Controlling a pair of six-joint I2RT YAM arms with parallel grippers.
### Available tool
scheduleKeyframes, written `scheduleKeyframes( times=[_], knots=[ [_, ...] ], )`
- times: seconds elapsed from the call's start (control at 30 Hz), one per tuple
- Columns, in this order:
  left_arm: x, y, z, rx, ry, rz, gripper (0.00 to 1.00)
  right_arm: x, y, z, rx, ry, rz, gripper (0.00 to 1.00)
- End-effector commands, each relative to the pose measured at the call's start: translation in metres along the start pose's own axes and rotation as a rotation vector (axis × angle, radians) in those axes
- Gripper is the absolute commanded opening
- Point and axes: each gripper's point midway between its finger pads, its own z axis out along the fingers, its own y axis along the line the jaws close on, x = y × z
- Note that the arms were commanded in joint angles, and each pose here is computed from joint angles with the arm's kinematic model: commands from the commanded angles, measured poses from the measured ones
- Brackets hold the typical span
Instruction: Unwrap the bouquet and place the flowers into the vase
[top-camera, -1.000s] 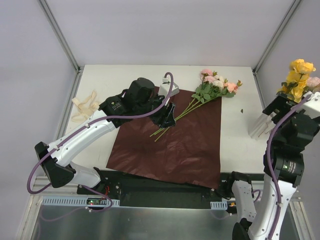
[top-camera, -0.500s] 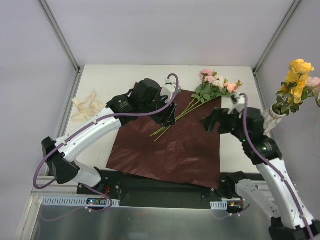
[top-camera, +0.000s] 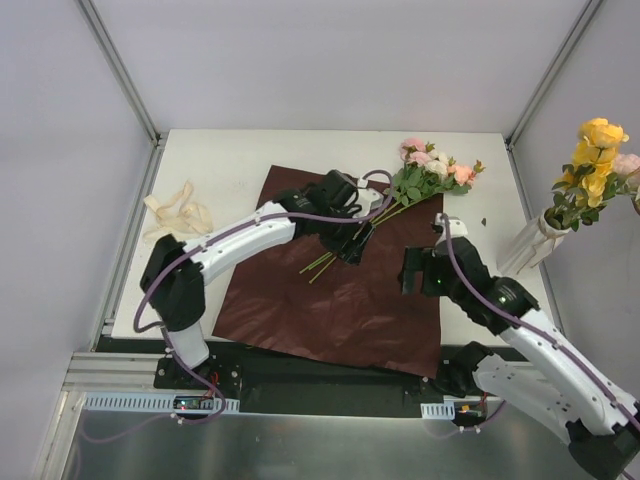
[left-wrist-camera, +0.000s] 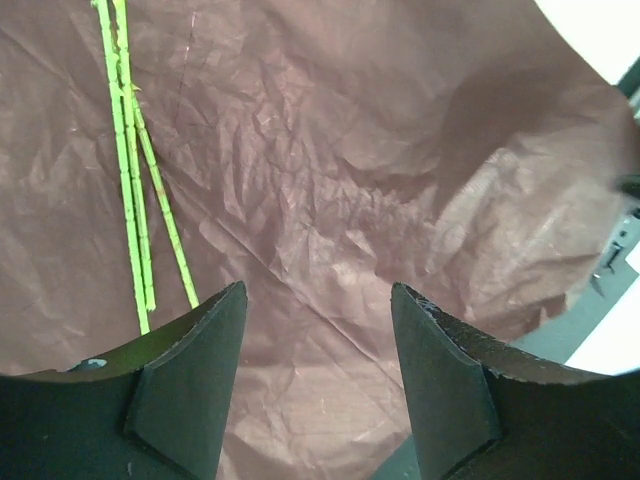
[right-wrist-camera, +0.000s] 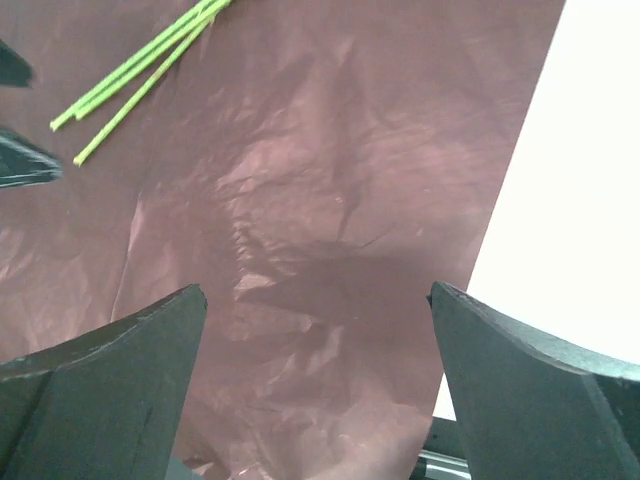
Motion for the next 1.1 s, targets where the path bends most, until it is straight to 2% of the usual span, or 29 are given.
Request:
scheduleKeyframes(
  times=[0.0, 0.13, 0.23, 0.4, 0.6, 0.73, 0.77, 0.87, 1.07],
  knots=[
    [-0.008, 0.019, 0.031, 0.017, 0.056, -0.063, 0.58, -0.003, -0.044, -0.016, 0.173, -0.127, 0.064, 0.96],
    [-0.016, 0.049, 0.053, 0.059, 0.087, -0.214, 0.45, 0.006, -0.061, -0.018, 0.209, -0.179, 0.170, 0.97],
    [-0.031, 0.071, 0.064, 0.035, 0.069, -0.266, 0.39, 0.018, -0.058, -0.013, 0.170, -0.158, 0.194, 0.97],
    [-0.065, 0.082, 0.088, 0.036, 0.021, -0.235, 0.39, 0.029, -0.048, -0.012, 0.109, -0.122, 0.217, 0.97],
    [-0.078, 0.114, 0.121, -0.063, 0.009, -0.189, 0.32, 0.026, -0.025, -0.035, -0.041, -0.129, 0.286, 0.97],
    [-0.076, 0.132, 0.137, -0.122, 0.019, -0.179, 0.32, 0.021, -0.023, -0.059, -0.093, -0.179, 0.322, 0.97],
    [-0.073, 0.133, 0.140, -0.125, 0.028, -0.182, 0.37, 0.017, -0.026, -0.069, -0.102, -0.216, 0.331, 0.97],
    [-0.065, 0.139, 0.149, -0.145, 0.050, -0.191, 0.43, 0.018, -0.039, -0.081, -0.067, -0.260, 0.340, 0.97],
    [-0.050, 0.140, 0.162, -0.150, 0.095, -0.193, 0.34, 0.019, -0.048, -0.092, -0.070, -0.322, 0.372, 0.97]
  ],
)
